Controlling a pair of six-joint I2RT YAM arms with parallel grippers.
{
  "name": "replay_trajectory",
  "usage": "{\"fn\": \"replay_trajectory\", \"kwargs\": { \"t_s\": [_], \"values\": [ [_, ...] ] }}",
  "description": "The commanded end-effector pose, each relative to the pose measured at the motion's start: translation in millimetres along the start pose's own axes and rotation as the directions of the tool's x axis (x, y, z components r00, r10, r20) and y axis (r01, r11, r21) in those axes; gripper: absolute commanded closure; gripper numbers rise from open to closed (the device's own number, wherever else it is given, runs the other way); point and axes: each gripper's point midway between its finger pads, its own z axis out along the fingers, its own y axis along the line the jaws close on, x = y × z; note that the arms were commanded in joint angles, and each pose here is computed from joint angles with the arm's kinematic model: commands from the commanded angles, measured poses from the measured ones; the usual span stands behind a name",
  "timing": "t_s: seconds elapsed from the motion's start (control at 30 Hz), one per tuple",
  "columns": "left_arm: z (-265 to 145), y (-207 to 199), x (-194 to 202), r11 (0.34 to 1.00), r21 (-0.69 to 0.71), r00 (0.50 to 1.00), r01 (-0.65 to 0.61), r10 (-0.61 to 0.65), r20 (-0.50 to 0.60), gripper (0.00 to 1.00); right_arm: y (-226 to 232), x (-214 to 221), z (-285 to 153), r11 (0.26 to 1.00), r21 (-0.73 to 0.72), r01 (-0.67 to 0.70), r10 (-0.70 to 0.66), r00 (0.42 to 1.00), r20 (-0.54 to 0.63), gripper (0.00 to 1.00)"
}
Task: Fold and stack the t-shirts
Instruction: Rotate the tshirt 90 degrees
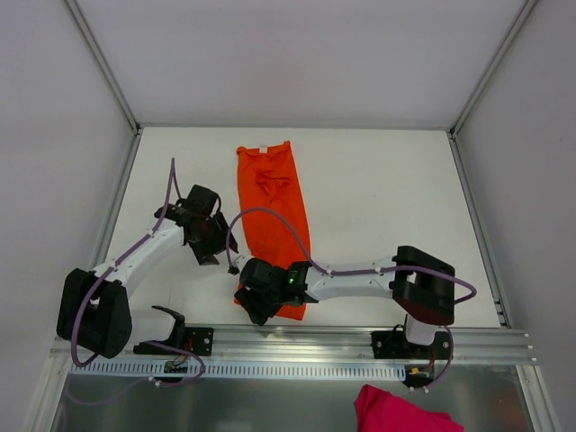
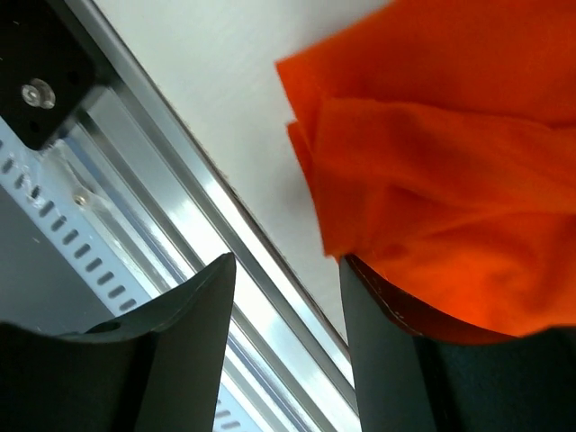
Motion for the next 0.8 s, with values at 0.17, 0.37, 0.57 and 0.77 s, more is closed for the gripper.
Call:
{"fn": "replay_trajectory", "kwargs": {
  "t_s": [0.17, 0.37, 0.57, 0.77],
  "values": [
    [-18.1, 23.7, -33.3, 0.996, -0.032, 0.988, 0.082, -0.077, 0.133, 0.39, 23.6, -42.7, 5.6, 0.997, -0.029, 0.078, -0.075, 0.991, 0.113, 0.47],
    [-18.2, 27.8, -29.9, 0.996, -0.035, 0.988, 0.087, -0.082, 0.13, 0.41, 18.4, -47.0, 0.9, 0.994, 0.033, 0.107, -0.11, 0.986, 0.128, 0.47],
    [-27.5, 29.2, -34.7, 0.996, -0.027, 0.98, 0.089, -0.083, 0.178, 0.41, 9.4, -54.2, -4.6, 0.982, 0.118, 0.147, -0.164, 0.975, 0.149, 0.48],
    [-29.5, 25.7, -34.6, 0.996, -0.011, 0.981, 0.085, -0.082, 0.175, 0.41, -3.3, -61.2, -11.1, 0.957, 0.21, 0.2, -0.234, 0.96, 0.151, 0.48]
  ]
}}
